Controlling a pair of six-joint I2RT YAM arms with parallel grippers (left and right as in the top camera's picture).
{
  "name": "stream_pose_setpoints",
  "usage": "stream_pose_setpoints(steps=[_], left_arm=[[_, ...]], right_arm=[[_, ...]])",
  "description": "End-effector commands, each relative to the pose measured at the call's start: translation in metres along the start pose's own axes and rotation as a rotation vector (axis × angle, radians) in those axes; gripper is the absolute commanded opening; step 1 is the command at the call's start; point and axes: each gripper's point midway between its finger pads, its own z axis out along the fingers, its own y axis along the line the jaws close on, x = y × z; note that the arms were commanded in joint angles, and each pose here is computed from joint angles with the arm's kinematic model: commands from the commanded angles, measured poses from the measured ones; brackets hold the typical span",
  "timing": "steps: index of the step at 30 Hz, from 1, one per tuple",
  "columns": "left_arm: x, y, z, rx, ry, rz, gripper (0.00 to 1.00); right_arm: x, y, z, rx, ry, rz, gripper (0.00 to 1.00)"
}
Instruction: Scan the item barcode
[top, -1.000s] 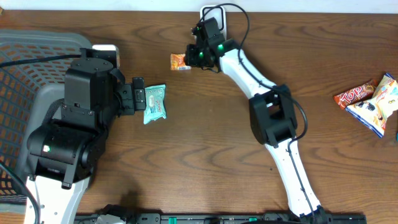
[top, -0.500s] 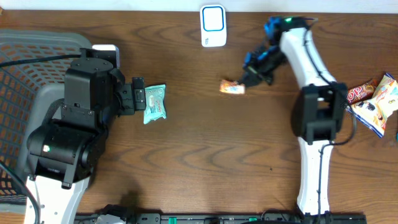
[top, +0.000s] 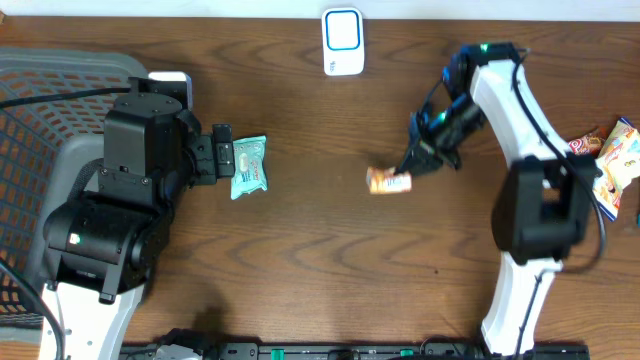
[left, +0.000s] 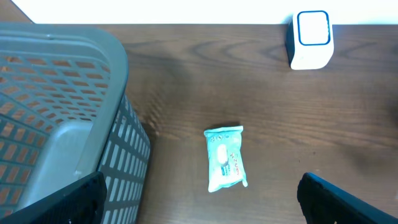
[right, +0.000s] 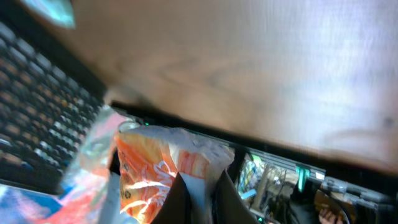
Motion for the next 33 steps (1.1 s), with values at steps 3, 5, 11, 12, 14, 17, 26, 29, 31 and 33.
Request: stream_pose_setpoints(steps=[3,5,11,12,14,17,26,29,31,33], left_arm=[[0.000,0.003,0.001,-0.013,0.000,-0.002,0.98],[0.000,0.003,0.001,-0.013,0.000,-0.002,0.98],[0.000,0.003,0.001,-0.013,0.000,-0.001,0.98],[0.000,0.003,0.001,-0.013,0.000,-0.001,0.98],[0.000,0.003,0.001,-0.013,0.000,-0.002,0.98],[0.000,0.003,0.001,-0.013,0.000,-0.001,0.98],[0.000,0.003,0.001,-0.013,0.000,-0.002,0.98],[0.000,0.003,0.001,-0.013,0.000,-0.002,0.98],[0.000,0.003,0.001,-0.013,0.000,-0.002,0.98],[0.000,0.003,0.001,-0.013,0.000,-0.002,0.98]], right_arm=[[0.075,-0.011,-0.010,0.001,-0.069,-0.095,0.02],[0.091,-0.014,-0.010,-0.005,-0.100,-0.107,0.02],[0.117,-0.025,-0.014,-0.001,-0.245,-0.047,0.02],[0.120,-0.029,-0.016,0.010,-0.267,-0.023,0.02],[0.123,-0.034,-0.021,0.029,-0.321,0.015,0.02],[0.125,-0.034,-0.028,0.026,-0.397,0.043,0.02],[0.131,-0.030,-0.036,-0.002,-0.458,0.018,0.02],[0.131,-0.030,-0.036,-0.001,-0.458,0.018,0.01],[0.131,-0.030,-0.036,-0.001,-0.458,0.018,0.02],[0.131,-0.030,-0.036,-0.002,-0.458,0.018,0.02]])
